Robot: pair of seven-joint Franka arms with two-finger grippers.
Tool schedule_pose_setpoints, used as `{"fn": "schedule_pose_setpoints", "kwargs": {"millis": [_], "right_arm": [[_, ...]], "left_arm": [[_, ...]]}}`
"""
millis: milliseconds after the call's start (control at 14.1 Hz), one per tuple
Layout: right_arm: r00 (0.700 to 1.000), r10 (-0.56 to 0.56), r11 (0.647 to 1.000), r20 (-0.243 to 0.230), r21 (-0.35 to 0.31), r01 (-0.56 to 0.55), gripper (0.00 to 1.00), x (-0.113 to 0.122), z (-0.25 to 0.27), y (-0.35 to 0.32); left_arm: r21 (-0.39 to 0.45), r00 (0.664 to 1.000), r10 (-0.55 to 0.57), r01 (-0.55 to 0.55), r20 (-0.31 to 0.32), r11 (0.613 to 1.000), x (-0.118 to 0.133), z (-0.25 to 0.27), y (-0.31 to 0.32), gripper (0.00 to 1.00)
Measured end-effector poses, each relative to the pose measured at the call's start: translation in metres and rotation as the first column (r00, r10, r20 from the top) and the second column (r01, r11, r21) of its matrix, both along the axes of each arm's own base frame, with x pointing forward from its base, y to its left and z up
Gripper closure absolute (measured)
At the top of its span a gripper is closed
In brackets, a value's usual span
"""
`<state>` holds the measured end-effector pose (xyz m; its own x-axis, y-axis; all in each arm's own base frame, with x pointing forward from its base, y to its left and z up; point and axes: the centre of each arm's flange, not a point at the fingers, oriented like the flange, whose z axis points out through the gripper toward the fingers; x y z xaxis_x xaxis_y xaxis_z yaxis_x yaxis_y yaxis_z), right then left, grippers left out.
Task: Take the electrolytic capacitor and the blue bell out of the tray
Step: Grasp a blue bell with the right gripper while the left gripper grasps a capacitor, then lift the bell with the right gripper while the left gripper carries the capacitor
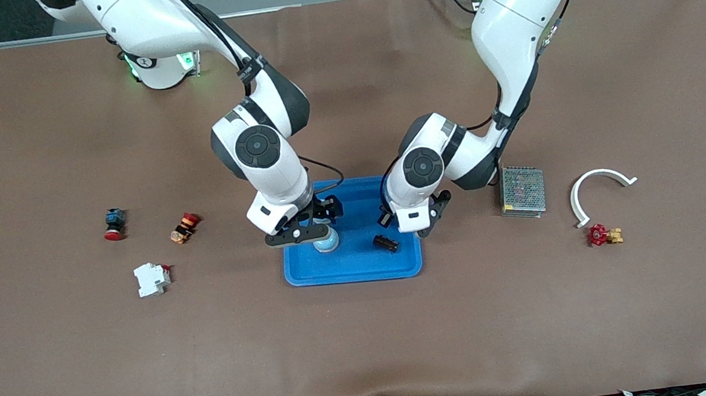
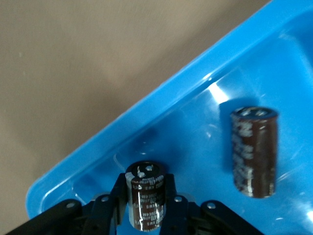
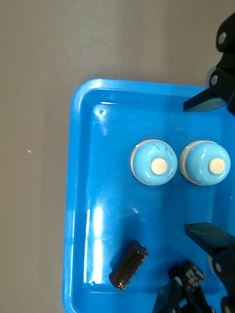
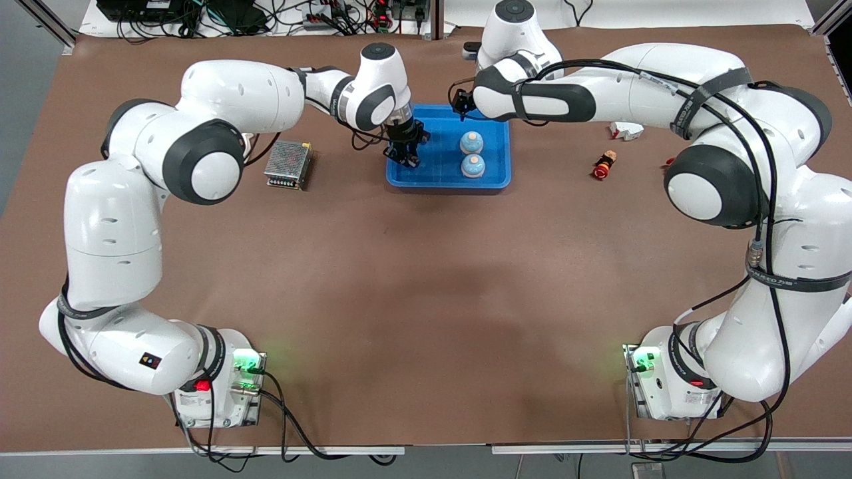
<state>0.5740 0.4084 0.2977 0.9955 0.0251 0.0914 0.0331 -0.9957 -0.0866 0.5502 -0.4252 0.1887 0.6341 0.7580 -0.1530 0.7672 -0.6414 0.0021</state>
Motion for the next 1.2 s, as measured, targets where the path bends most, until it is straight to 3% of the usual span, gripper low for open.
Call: {"fn": "schedule_pose_setpoints", "kwargs": {"millis": [425, 780, 1205], "right_arm": [[1.0, 0.007, 1.0, 0.0, -0.006, -0.007, 0.0, 0.008, -0.022, 0.004], [1.0, 0.005, 1.0, 0.017, 0.001, -0.005, 0.0, 0.017, -0.041, 0.008], [1.0, 0.017, 0.999, 0.008, -0.028, -0.017, 0.0, 0.019, -0.068, 0.004]], "left_arm": [[0.064, 0.999, -0.024, 0.021, 0.048, 0.998, 0.035, 0.095, 0.044, 0.66], [0.121, 0.993, -0.119, 0.121, -0.021, 0.985, 0.061, 0.151, 0.147, 0.66], [0.098, 0.959, -0.251, 0.265, -0.13, 0.959, 0.061, 0.126, 0.29, 0.66]]}}
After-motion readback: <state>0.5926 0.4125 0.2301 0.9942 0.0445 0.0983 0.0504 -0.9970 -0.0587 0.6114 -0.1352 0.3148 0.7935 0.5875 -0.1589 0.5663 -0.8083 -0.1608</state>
